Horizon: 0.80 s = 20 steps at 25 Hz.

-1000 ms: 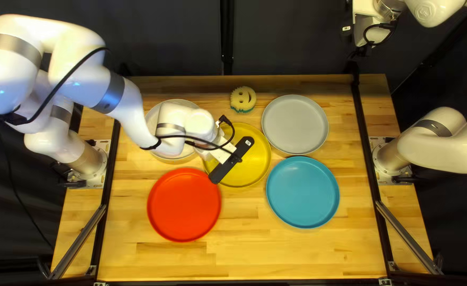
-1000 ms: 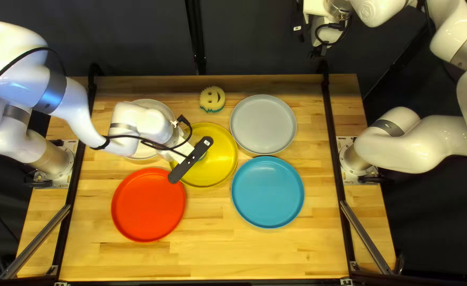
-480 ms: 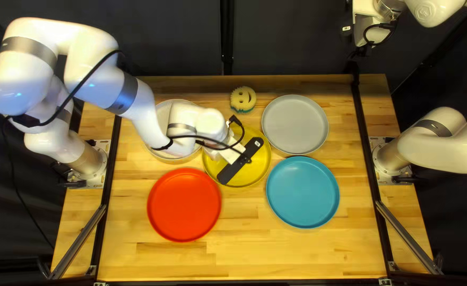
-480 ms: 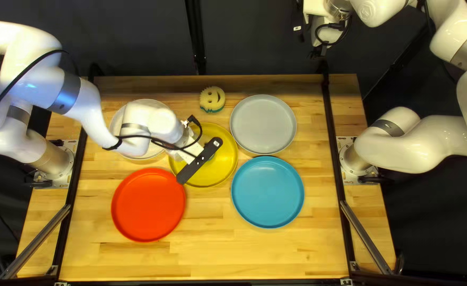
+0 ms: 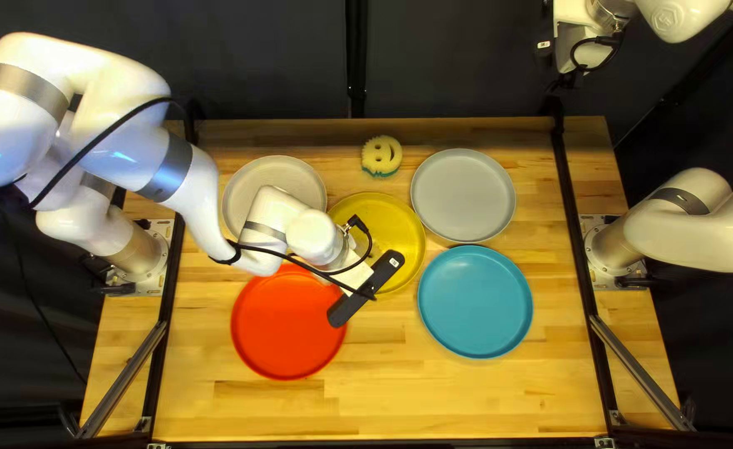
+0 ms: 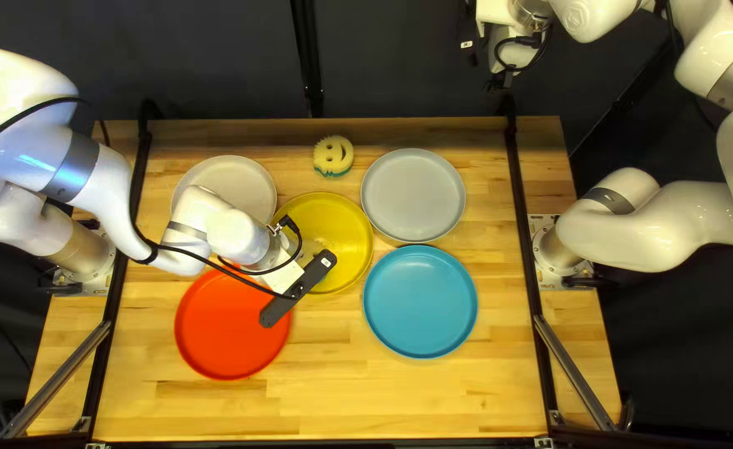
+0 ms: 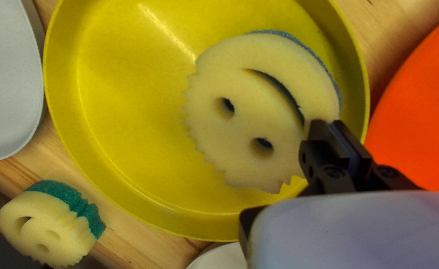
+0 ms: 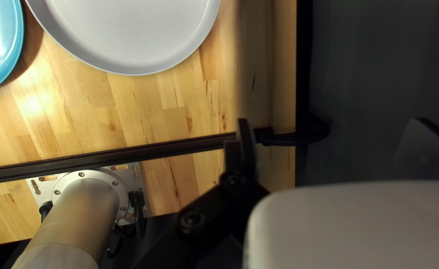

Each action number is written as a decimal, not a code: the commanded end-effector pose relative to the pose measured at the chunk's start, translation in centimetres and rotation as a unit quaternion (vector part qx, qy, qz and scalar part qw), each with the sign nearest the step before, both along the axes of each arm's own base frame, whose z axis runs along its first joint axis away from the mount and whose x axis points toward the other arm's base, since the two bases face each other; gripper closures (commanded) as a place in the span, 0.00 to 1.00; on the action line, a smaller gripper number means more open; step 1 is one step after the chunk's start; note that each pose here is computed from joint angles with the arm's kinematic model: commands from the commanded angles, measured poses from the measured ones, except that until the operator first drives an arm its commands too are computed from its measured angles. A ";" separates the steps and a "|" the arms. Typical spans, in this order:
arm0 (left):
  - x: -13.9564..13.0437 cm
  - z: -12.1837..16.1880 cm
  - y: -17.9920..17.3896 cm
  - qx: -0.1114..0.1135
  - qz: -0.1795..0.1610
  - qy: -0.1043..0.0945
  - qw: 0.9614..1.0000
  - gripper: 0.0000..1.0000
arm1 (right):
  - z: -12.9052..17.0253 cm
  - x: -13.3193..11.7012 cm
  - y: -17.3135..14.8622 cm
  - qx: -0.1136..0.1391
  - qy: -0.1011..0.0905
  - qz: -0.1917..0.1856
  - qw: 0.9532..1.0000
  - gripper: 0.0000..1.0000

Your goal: Pick up sponge and scrub the plate

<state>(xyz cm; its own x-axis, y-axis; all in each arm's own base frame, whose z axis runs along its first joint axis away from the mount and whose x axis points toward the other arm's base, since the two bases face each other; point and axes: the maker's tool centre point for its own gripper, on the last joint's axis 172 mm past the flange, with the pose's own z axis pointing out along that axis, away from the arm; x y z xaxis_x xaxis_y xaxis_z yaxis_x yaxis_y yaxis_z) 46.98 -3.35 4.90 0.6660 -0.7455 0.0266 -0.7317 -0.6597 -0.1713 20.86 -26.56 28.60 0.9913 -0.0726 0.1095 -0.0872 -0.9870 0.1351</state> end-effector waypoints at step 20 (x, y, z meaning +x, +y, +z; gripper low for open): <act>-1.0 0.6 -1.1 -0.004 0.001 0.003 1.000 1.00 | 0.0 0.0 0.0 0.000 0.000 0.000 1.000 0.00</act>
<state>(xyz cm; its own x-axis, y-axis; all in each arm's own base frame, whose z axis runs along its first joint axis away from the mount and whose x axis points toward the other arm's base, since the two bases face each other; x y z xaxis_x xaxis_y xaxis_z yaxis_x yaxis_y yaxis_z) 46.91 -3.10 5.45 0.6709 -0.7409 0.0317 -0.7287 -0.6666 -0.1569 20.86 -26.56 28.60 0.9913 -0.0726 0.1095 -0.0872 -0.9870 0.1351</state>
